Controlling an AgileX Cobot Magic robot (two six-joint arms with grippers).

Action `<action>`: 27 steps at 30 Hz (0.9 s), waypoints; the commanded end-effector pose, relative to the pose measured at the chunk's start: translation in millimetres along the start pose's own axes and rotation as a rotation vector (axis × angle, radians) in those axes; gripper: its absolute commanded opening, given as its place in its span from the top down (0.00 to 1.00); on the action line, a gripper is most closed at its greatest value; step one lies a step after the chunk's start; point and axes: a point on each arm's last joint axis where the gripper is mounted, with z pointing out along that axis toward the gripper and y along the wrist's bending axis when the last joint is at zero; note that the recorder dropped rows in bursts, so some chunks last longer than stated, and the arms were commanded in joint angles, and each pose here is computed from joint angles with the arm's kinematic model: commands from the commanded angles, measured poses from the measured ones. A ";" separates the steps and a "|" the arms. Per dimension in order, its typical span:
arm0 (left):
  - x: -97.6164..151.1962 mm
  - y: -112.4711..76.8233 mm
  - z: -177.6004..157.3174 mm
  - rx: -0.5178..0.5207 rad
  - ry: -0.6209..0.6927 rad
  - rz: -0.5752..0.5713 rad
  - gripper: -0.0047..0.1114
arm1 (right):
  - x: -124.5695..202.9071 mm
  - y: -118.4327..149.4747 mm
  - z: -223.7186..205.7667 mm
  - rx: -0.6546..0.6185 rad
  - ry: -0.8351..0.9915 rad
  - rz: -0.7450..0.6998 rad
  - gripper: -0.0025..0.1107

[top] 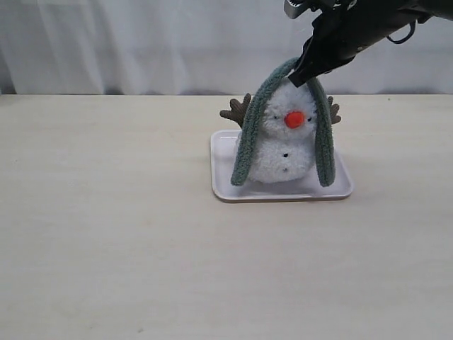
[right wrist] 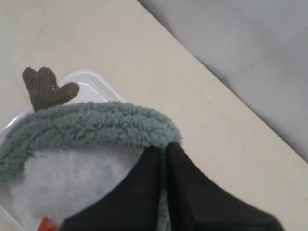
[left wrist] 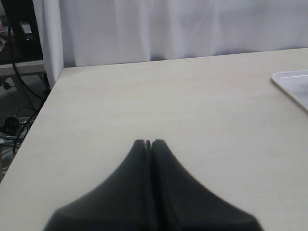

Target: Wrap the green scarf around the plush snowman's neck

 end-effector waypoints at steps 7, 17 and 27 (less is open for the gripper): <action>-0.8 0.1 0.0 -0.002 -0.014 -0.004 0.96 | 3.3 -4.8 16.4 0.056 -0.010 -0.040 0.94; -0.8 0.1 0.0 -0.002 -0.014 -0.004 0.96 | 21.3 -0.1 51.9 0.022 0.069 -0.028 0.93; -0.8 0.1 0.0 -0.002 -0.014 -0.004 0.96 | 2.1 -6.1 -4.3 0.050 0.017 0.216 0.63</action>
